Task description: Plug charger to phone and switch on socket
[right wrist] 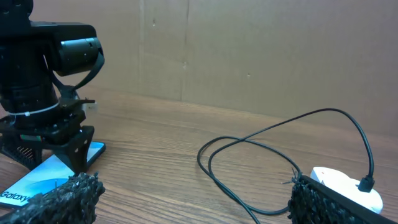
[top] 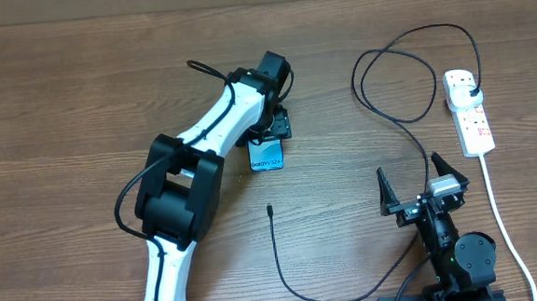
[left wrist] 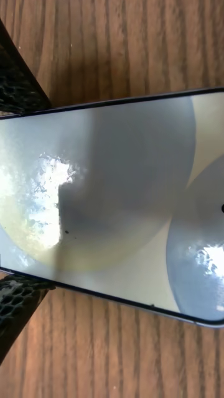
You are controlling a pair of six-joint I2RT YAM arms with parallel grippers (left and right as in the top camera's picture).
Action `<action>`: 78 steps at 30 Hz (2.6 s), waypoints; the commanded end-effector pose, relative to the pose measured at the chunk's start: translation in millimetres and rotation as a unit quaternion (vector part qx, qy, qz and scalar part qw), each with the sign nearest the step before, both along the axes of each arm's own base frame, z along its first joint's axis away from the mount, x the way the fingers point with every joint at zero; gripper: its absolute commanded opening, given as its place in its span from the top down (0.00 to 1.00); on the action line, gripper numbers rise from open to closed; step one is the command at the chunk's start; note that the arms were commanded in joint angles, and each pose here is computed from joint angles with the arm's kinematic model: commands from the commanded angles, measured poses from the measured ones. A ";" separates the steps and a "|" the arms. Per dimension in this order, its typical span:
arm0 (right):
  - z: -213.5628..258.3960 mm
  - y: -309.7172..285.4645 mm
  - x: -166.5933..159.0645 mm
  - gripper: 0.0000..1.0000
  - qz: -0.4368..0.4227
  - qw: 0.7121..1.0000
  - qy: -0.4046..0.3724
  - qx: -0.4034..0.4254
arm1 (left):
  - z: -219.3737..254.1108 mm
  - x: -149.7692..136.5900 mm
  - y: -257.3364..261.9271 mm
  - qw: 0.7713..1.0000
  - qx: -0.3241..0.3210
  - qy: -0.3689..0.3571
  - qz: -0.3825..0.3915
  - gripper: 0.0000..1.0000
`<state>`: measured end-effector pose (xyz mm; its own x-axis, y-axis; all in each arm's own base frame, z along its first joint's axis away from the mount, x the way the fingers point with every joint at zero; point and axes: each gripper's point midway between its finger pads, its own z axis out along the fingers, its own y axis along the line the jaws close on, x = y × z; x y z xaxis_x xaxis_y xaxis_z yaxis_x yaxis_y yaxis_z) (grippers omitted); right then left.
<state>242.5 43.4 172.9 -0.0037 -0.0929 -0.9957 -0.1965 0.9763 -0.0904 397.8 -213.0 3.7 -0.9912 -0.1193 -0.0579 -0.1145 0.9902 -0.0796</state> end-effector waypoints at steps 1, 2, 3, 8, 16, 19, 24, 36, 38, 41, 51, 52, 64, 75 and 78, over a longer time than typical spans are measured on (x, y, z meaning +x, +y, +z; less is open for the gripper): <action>-2.5 -0.3 0.1 0.00 0.000 1.000 -0.001 -0.003 | -19.2 -19.1 -9.1 0.995 -0.061 0.076 -0.012 0.29; -2.4 -0.3 0.1 0.00 0.000 1.000 -0.001 -0.004 | -12.1 -17.0 -11.2 0.994 -0.076 0.075 -0.020 0.29; -2.5 -0.3 0.1 0.00 0.000 1.000 -0.001 -0.004 | -2.0 -15.1 -14.2 0.992 -0.097 0.074 -0.030 0.28; -2.5 -0.3 0.1 0.00 0.000 1.000 -0.001 -0.004 | 57.8 -14.5 -21.3 0.975 -0.207 0.075 -0.041 0.25; -2.5 -0.3 0.1 0.00 0.000 1.000 -0.001 -0.004 | 131.1 -24.6 -17.7 0.933 -0.346 0.084 -0.041 0.24; -1.7 -0.1 0.1 0.00 0.000 1.000 -0.003 -0.003 | 131.1 -32.3 -12.5 0.933 -0.343 0.094 -0.053 0.23; -2.2 0.2 0.0 0.00 0.001 1.000 0.000 0.004 | 130.5 -50.4 -13.0 0.930 -0.337 0.113 -0.091 0.23; 9.9 16.8 -5.6 0.00 0.049 0.984 0.028 0.169 | 131.7 -57.2 -28.7 0.925 -0.342 0.110 -0.120 0.23; 29.2 24.4 -11.8 0.00 0.077 0.982 0.016 0.171 | 131.8 -57.2 -28.9 0.925 -0.342 0.110 -0.120 0.23; 67.7 24.9 -22.2 0.00 0.086 0.974 0.010 0.211 | 131.8 -57.0 -28.9 0.925 -0.342 0.110 -0.120 0.23; 186.1 24.9 -31.6 0.00 0.063 0.969 0.134 0.196 | 131.8 -56.8 -32.0 0.925 -0.343 0.106 -0.125 0.22; 191.5 26.9 -29.9 0.00 0.062 0.966 0.161 0.194 | 131.8 -57.1 -32.4 0.925 -0.343 0.106 -0.125 0.22; 179.3 57.5 13.0 0.01 0.064 0.873 0.434 0.211 | 132.8 -60.5 -39.1 0.922 -0.346 0.106 -0.136 0.22; 54.1 109.7 16.7 0.12 0.115 0.723 0.644 0.222 | 138.4 -58.7 -45.3 0.914 -0.368 0.101 -0.139 0.21; 21.3 124.3 14.7 0.12 0.122 0.701 0.670 0.211 | 142.2 -59.8 -48.3 0.908 -0.381 0.104 -0.139 0.21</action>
